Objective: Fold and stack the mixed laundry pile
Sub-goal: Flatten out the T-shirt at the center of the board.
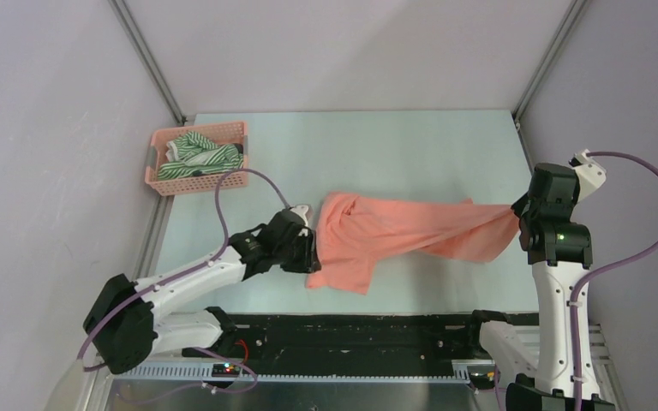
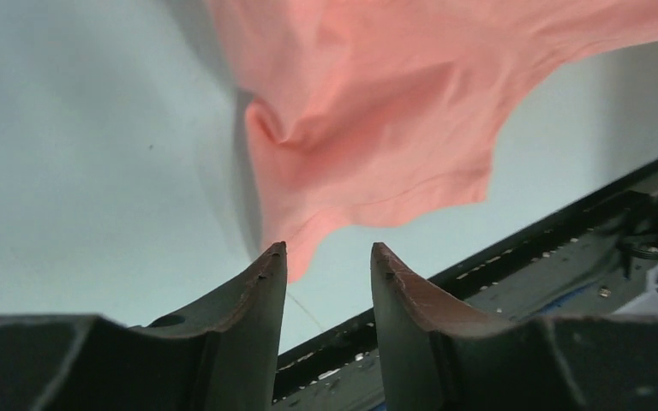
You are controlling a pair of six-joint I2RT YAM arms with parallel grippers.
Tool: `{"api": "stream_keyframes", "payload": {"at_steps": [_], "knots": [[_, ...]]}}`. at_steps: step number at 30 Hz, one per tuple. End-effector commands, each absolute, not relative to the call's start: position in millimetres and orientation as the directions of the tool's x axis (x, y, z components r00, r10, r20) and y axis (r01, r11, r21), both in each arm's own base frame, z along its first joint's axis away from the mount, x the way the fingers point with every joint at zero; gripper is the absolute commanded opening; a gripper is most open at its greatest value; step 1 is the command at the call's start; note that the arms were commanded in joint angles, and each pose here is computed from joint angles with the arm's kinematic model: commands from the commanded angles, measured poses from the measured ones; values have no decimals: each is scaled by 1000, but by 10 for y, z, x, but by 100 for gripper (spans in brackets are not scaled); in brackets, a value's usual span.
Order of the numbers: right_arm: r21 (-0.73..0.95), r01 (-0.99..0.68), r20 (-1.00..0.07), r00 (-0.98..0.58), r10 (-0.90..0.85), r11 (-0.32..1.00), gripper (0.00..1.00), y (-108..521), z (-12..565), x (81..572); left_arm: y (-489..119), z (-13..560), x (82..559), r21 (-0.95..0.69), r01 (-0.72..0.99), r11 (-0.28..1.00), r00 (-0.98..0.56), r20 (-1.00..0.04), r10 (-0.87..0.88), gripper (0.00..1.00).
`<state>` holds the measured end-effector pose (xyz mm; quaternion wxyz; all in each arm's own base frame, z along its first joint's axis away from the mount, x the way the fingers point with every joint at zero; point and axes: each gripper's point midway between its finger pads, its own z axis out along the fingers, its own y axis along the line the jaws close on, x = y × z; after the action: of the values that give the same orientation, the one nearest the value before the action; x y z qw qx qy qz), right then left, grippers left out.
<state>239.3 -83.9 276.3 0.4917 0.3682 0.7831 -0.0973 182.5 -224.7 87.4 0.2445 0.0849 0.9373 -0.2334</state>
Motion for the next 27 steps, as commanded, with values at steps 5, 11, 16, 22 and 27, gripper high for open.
{"api": "stream_keyframes", "payload": {"at_steps": [5, 11, 16, 22, 27], "knots": [[260, 665, -850, -186, 492, 700, 0, -837, 2854, 2392, -2103, 470, 1817, -367, 98, 925, -904, -422, -71, 43], [264, 666, -852, -178, 492, 698, 0, -842, 2871, 2379, -2147, 272, 1731, -397, 59, 916, -924, -368, -100, 38], [264, 668, -848, -183, 497, 696, 0, -837, 2847, 2383, -2193, 161, 1631, -411, 44, 911, -935, -338, -107, 35], [283, 642, -844, -186, 503, 712, 0, -784, 2843, 2431, -2257, 173, 1618, -413, 55, 909, -933, -346, -100, 4], [359, 510, -889, -69, 453, 782, 0, -693, 3350, 2624, -2057, 1002, 2233, -419, 66, 906, -809, -553, -197, 0]]}}
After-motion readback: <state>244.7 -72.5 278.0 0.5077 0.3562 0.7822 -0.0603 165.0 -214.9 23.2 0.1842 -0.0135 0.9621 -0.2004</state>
